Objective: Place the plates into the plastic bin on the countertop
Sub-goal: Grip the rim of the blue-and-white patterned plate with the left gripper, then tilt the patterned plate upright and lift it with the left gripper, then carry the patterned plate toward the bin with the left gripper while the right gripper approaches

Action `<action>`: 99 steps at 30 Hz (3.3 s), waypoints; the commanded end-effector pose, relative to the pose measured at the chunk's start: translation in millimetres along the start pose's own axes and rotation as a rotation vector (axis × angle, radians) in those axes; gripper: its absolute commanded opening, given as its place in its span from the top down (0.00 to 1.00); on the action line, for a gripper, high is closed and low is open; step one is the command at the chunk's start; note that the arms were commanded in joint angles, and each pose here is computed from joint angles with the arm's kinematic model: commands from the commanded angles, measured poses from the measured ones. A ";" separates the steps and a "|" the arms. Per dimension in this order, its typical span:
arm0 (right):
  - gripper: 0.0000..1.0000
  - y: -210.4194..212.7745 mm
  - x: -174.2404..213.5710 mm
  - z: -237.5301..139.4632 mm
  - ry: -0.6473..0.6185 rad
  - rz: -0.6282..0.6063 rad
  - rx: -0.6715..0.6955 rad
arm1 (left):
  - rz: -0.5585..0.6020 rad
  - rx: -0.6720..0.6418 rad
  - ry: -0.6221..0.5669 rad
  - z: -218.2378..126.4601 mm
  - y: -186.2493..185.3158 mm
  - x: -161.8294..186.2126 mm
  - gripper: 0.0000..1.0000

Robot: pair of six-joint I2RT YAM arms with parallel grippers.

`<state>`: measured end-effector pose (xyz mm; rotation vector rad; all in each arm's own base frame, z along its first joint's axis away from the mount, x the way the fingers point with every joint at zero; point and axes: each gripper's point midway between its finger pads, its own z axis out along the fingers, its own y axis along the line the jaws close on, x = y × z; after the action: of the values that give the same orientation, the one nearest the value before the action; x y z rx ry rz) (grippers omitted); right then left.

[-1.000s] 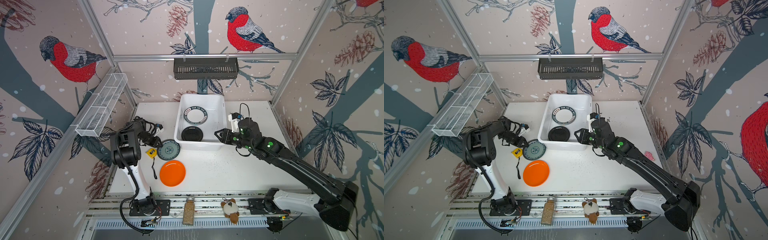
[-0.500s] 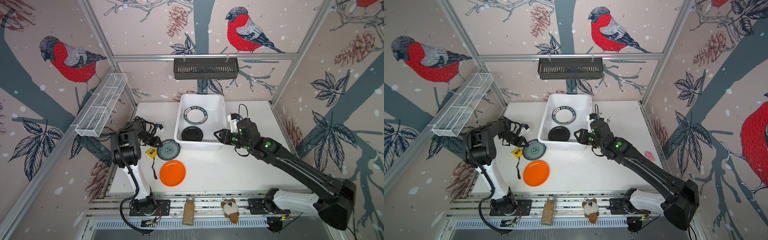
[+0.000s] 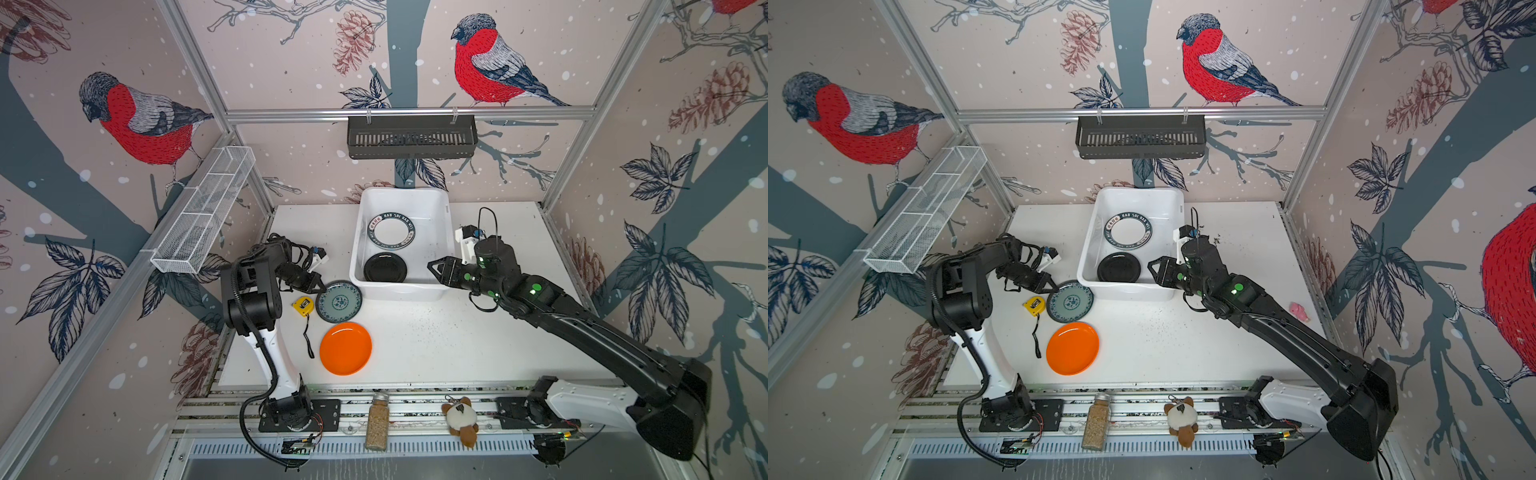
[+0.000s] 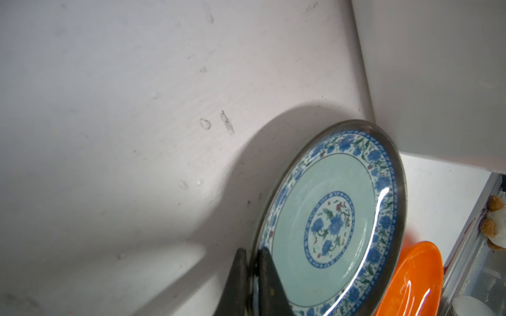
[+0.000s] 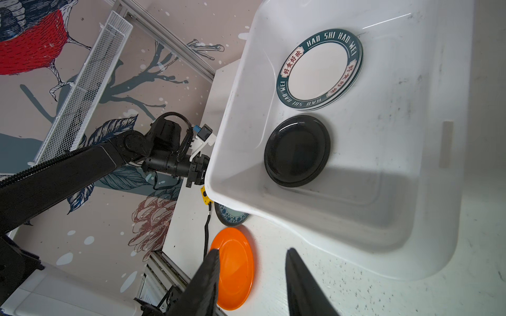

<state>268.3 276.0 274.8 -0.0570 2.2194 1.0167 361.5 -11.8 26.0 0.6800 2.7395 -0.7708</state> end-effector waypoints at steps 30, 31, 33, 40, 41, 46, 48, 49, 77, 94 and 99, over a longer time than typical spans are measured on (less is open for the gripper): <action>0.59 8.6 -7.4 0.9 -0.028 0.011 -0.044 | -0.026 -0.144 -0.038 -40.6 26.7 -23.5 1.00; 0.59 9.6 -7.2 1.1 -0.027 0.009 -0.047 | -0.029 -0.148 -0.044 -43.7 27.8 -24.8 1.00; 0.59 10.0 -7.3 1.9 -0.027 0.011 -0.050 | -0.039 -0.155 -0.055 -48.7 30.3 -27.5 1.00; 0.59 11.2 -8.2 4.1 -0.025 0.009 -0.054 | -0.061 -0.175 -0.076 -62.4 32.4 -37.0 1.00; 0.59 12.3 -8.1 3.9 -0.024 0.008 -0.056 | -0.063 -0.180 -0.081 -64.7 32.4 -38.5 1.00; 0.59 12.7 -8.0 4.7 -0.023 0.008 -0.057 | -0.071 -0.205 -0.111 -78.7 33.6 -50.7 1.00; 0.59 12.5 -7.7 4.8 -0.022 0.008 -0.057 | -0.076 -0.212 -0.124 -84.3 34.1 -55.7 1.00; 0.59 13.2 -8.2 4.2 -0.023 0.006 -0.059 | -0.077 -0.214 -0.129 -86.9 33.5 -58.3 1.00; 0.49 23.9 -17.8 11.3 -0.023 -0.009 -0.079 | -0.083 -0.283 -0.387 -208.2 -10.1 -140.5 1.00; 0.42 63.1 -47.0 57.2 -0.009 0.022 -0.298 | -0.008 -0.183 -0.522 -247.7 -77.6 -165.7 1.00; 0.42 75.7 -49.7 83.4 0.031 0.002 -0.336 | 0.032 -0.150 -0.528 -246.4 -108.0 -170.1 1.00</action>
<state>330.5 358.9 301.2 -0.1540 2.1133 1.3084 450.0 -7.5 326.1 0.3969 2.2803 -0.5417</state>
